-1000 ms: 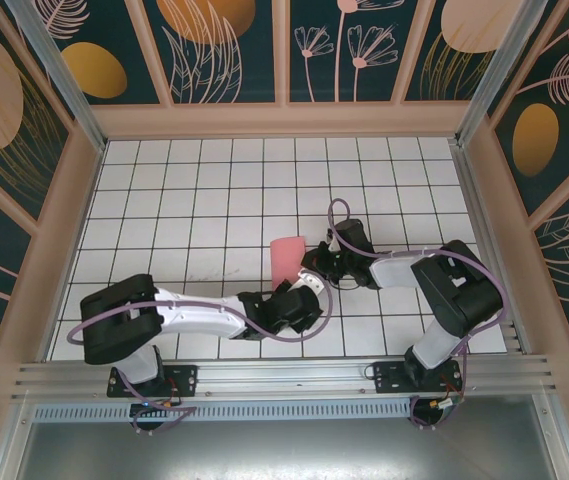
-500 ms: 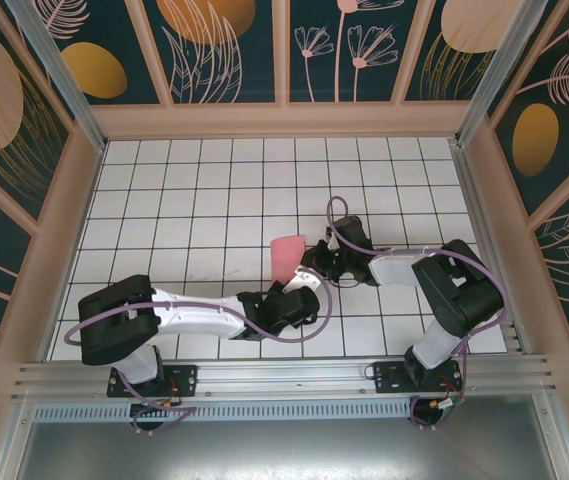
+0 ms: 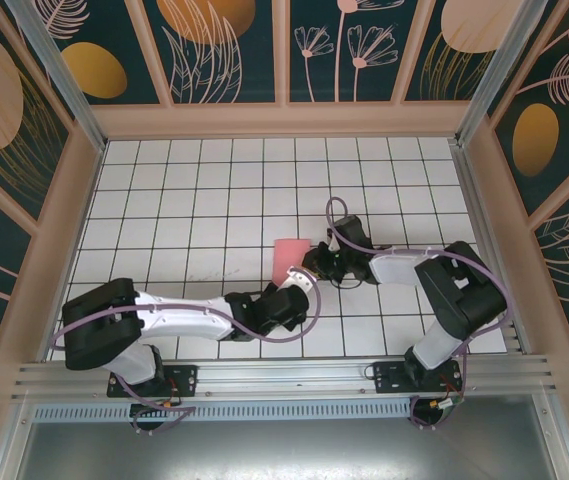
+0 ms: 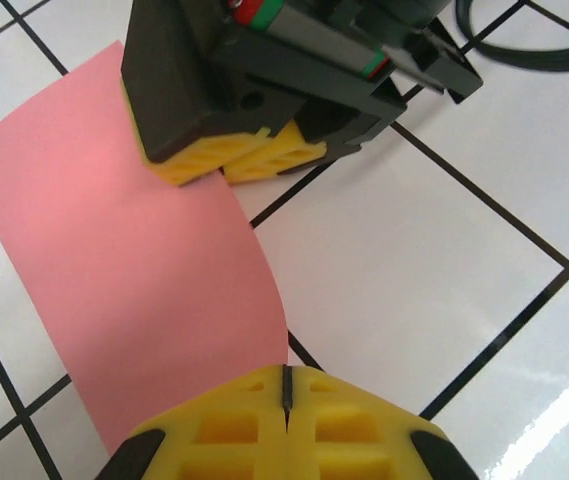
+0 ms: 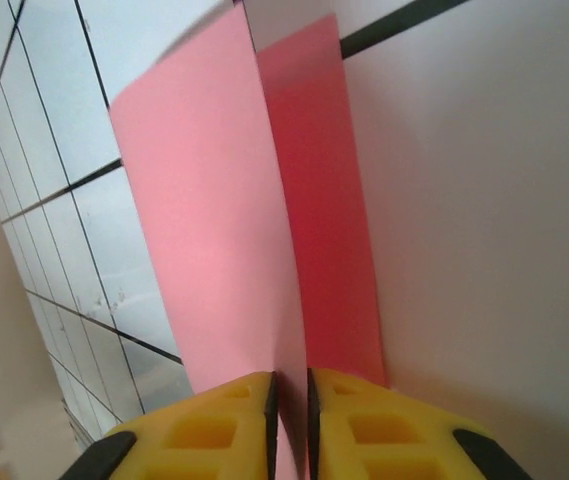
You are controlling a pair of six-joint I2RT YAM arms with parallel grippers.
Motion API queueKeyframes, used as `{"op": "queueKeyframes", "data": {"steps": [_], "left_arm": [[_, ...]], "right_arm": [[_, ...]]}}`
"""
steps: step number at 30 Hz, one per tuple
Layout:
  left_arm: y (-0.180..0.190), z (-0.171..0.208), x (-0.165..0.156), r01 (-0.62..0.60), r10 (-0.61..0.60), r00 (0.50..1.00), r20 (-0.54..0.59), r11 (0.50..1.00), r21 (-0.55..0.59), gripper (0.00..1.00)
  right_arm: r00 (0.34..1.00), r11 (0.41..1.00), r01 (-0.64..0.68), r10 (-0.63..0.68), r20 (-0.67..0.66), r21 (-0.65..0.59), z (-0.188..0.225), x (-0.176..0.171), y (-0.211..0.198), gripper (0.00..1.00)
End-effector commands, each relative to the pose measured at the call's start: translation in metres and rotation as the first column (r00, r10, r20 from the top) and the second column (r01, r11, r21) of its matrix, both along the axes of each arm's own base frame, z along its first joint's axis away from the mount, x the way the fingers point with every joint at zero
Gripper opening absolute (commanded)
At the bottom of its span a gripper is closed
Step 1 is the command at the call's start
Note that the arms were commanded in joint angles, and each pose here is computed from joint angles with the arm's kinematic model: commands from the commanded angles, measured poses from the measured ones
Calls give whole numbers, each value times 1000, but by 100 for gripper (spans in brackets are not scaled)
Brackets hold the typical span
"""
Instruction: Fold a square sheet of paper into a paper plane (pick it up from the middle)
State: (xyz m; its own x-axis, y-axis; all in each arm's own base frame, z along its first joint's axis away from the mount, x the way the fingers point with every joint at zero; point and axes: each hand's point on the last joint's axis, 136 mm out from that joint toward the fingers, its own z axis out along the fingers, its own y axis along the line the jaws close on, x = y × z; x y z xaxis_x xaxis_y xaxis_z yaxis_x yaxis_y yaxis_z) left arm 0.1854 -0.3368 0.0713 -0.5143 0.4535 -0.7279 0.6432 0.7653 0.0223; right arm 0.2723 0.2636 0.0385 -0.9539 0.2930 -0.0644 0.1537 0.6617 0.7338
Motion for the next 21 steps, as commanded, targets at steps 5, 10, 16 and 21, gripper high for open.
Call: {"op": "queueKeyframes", "data": {"steps": [5, 10, 16, 21], "left_arm": [[-1, 23, -4, 49, -94, 983, -157, 961, -271, 0], [1, 23, -6, 55, -133, 968, -214, 940, -337, 0], [6, 21, -1, 34, -143, 955, -262, 925, -379, 0], [6, 20, 0, 36, -161, 944, -287, 917, -396, 0]], "right_arm": [[992, 996, 11, 1, 127, -93, 36, 17, -15, 38], [982, 995, 7, 12, 187, -104, 58, 26, -14, 38], [970, 997, -50, 62, 236, -56, 74, 29, 5, 26], [962, 989, -143, 151, 227, -48, 70, 28, 29, 18]]}}
